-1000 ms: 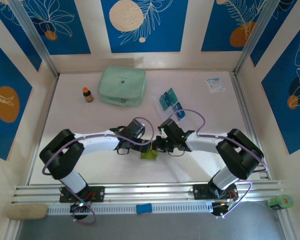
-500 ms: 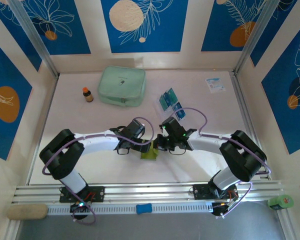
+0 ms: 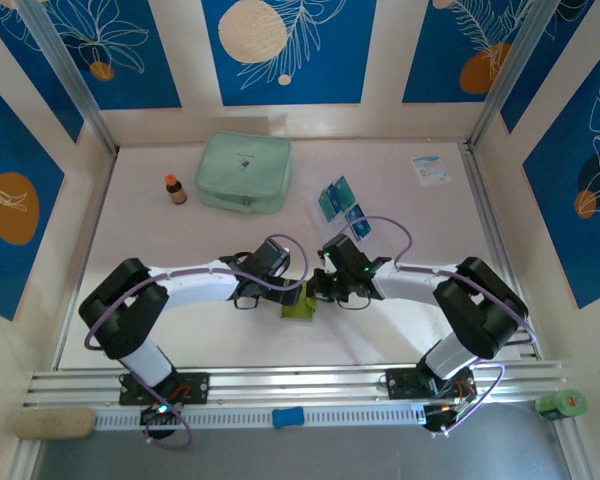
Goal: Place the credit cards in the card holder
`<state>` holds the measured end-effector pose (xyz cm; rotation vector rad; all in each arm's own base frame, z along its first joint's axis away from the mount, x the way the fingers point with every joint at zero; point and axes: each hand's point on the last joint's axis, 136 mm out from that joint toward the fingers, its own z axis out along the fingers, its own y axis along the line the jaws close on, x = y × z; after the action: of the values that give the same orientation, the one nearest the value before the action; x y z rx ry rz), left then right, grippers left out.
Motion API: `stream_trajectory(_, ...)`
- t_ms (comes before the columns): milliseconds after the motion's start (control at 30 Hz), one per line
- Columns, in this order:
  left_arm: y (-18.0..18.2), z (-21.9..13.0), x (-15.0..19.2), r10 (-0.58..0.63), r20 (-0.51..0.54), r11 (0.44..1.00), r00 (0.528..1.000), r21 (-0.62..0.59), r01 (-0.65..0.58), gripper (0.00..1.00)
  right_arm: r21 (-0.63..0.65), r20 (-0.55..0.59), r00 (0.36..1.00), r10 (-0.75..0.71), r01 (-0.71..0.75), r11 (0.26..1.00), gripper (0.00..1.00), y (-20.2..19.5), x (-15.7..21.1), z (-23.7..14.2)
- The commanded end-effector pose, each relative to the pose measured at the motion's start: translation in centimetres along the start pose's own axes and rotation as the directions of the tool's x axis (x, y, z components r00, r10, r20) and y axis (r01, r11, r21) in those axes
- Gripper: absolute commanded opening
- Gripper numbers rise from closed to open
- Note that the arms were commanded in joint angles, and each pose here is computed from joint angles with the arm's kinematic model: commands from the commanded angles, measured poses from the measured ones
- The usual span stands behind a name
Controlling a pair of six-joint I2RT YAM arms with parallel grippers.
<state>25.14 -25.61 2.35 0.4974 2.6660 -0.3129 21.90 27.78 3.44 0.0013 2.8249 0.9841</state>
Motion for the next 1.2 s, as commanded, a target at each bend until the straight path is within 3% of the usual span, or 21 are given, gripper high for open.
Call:
stream_trajectory(0,1.0,1.4,3.0,0.003,-0.096,1.000,0.995,-0.019,-0.005,1.00,0.000,-0.035,0.999,-0.009,0.009,1.000,0.00,0.2,1.0,0.8)
stream_trajectory(433,1.0,1.4,3.1,0.005,-0.097,1.000,0.995,-0.019,-0.006,1.00,0.092,-0.069,0.997,0.028,-0.022,0.996,0.00,-3.4,4.2,1.4)
stream_trajectory(833,0.9,1.5,3.1,0.006,-0.101,1.000,0.995,-0.018,-0.008,1.00,-0.005,0.027,0.999,-0.025,0.025,1.000,0.00,0.9,0.0,-1.2)
stream_trajectory(1167,1.0,1.5,3.1,0.003,-0.100,1.000,0.995,-0.019,-0.005,1.00,-0.003,0.011,1.000,-0.014,0.014,1.000,0.00,0.5,-0.3,-0.2)
